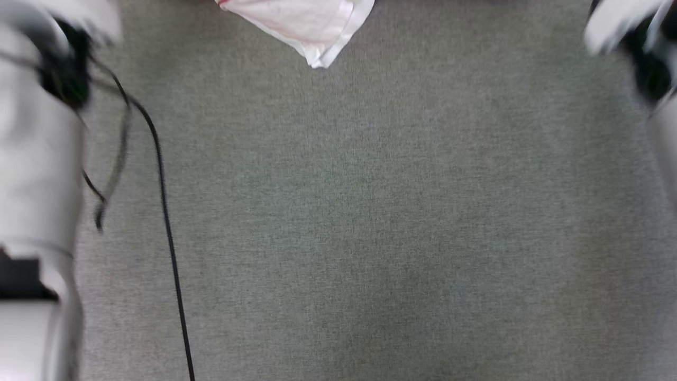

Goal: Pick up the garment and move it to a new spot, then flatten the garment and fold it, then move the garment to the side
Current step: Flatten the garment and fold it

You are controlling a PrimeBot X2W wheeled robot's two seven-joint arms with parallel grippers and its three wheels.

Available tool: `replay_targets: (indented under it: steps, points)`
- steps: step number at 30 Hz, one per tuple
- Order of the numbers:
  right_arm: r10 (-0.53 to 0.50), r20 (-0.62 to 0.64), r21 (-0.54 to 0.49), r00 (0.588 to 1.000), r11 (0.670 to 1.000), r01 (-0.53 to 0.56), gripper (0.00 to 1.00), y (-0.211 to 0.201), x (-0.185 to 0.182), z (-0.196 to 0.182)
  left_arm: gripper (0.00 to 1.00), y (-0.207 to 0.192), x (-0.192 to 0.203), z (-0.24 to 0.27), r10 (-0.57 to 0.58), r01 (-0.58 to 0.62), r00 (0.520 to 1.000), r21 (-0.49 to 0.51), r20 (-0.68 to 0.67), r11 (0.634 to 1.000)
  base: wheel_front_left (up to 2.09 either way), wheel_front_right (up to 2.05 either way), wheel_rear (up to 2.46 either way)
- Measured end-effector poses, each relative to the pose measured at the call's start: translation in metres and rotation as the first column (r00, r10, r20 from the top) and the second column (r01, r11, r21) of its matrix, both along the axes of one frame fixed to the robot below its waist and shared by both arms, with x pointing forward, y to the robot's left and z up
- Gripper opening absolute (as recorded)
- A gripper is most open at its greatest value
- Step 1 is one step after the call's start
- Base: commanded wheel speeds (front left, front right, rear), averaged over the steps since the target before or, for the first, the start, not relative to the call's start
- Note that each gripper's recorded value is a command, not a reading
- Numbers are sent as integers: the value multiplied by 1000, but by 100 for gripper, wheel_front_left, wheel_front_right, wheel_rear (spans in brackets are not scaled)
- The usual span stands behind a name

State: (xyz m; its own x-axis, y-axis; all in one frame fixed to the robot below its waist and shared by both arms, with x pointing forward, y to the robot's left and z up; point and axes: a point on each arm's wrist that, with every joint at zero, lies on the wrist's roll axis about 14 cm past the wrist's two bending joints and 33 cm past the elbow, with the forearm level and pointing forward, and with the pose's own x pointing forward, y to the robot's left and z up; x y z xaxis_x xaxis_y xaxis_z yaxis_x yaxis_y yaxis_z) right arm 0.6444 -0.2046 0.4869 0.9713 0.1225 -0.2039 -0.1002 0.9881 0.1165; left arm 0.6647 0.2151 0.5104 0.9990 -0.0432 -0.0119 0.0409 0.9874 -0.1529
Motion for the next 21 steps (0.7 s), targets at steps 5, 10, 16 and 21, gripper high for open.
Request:
replay_targets:
  steps: [5,10,16,21]
  points:
    - [-7,-88,34,996,999,10,0,-5,-52,-39,0,-3,-51,-34,-16,13,997,-49,-71,999,0,0,0]
    - [-10,-126,60,992,998,18,0,-9,-99,-54,0,3,-110,-58,-15,3,991,-89,-132,996,0,0,0]
    - [-9,-123,73,992,997,18,0,-15,-148,-54,0,4,-173,-64,-15,-5,990,-139,-144,990,0,0,0]
    - [-1,-120,87,993,996,11,0,-15,-184,-54,0,2,-221,-76,-17,-11,984,-154,-178,988,0,0,0]
